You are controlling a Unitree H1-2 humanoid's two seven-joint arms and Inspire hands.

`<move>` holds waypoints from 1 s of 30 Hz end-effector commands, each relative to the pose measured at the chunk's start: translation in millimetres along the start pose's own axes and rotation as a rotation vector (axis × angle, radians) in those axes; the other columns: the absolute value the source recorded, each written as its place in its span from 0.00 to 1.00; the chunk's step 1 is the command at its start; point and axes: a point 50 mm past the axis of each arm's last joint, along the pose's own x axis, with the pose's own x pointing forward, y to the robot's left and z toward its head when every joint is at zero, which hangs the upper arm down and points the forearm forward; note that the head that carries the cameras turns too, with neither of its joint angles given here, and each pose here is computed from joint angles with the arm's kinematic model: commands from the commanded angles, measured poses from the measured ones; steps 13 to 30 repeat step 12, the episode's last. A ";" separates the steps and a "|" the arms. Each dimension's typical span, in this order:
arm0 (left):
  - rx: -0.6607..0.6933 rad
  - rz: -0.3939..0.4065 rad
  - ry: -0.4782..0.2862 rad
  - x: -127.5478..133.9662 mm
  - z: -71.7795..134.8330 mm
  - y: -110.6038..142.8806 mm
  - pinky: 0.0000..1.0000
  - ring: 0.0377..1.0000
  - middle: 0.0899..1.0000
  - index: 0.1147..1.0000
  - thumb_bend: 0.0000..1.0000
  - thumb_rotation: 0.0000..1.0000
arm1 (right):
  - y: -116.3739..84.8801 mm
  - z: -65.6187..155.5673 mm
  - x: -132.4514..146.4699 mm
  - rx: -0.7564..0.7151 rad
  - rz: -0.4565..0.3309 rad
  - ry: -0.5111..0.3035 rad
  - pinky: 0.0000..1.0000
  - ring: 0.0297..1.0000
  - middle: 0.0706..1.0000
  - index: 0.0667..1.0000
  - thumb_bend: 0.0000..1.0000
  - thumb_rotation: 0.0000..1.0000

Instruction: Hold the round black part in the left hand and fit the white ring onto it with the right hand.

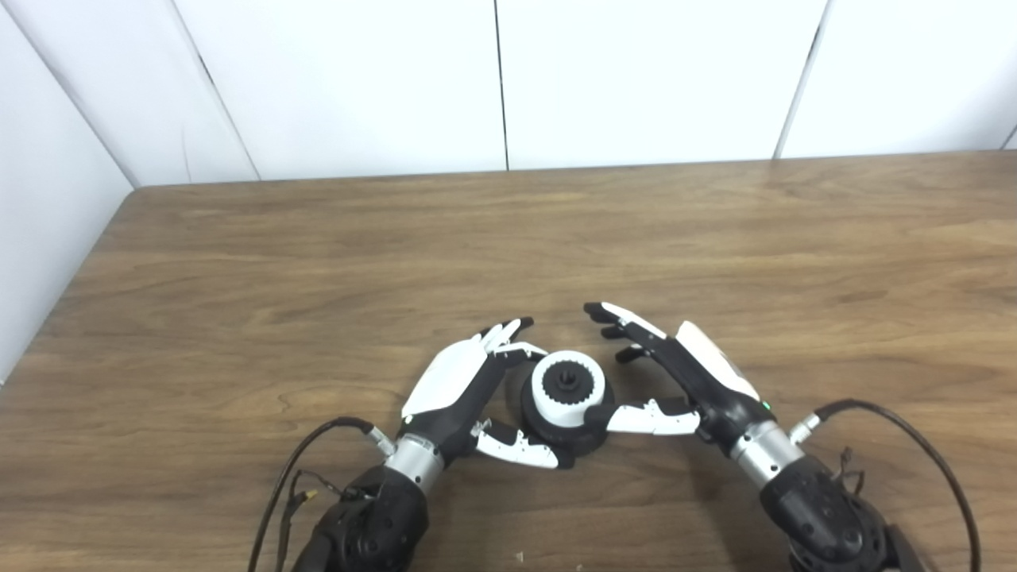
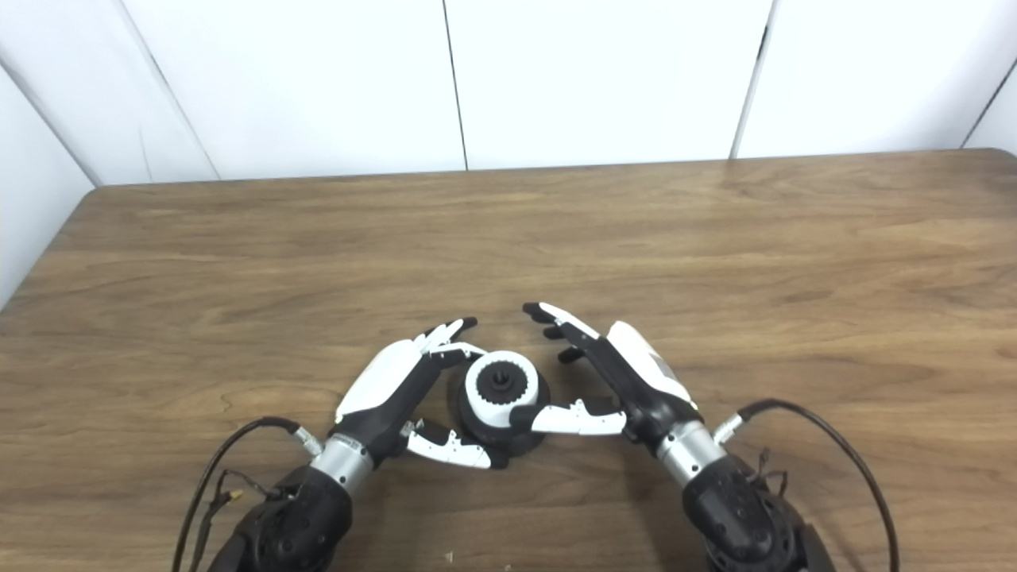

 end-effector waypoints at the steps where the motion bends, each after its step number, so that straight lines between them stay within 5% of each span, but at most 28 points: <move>1: 0.004 0.020 -0.023 2.0 3.1 7.4 1.00 1.00 0.99 0.64 1.00 0.31 | -9.5 6.0 4.1 0.000 -0.061 -0.053 0.75 0.86 0.89 0.89 0.92 0.72; 30: -0.001 0.021 -0.027 2.1 1.0 8.3 1.00 1.00 0.99 0.65 1.00 0.32 | -8.5 -2.7 -1.4 0.024 -0.068 -0.050 0.75 0.87 0.90 0.91 0.92 0.75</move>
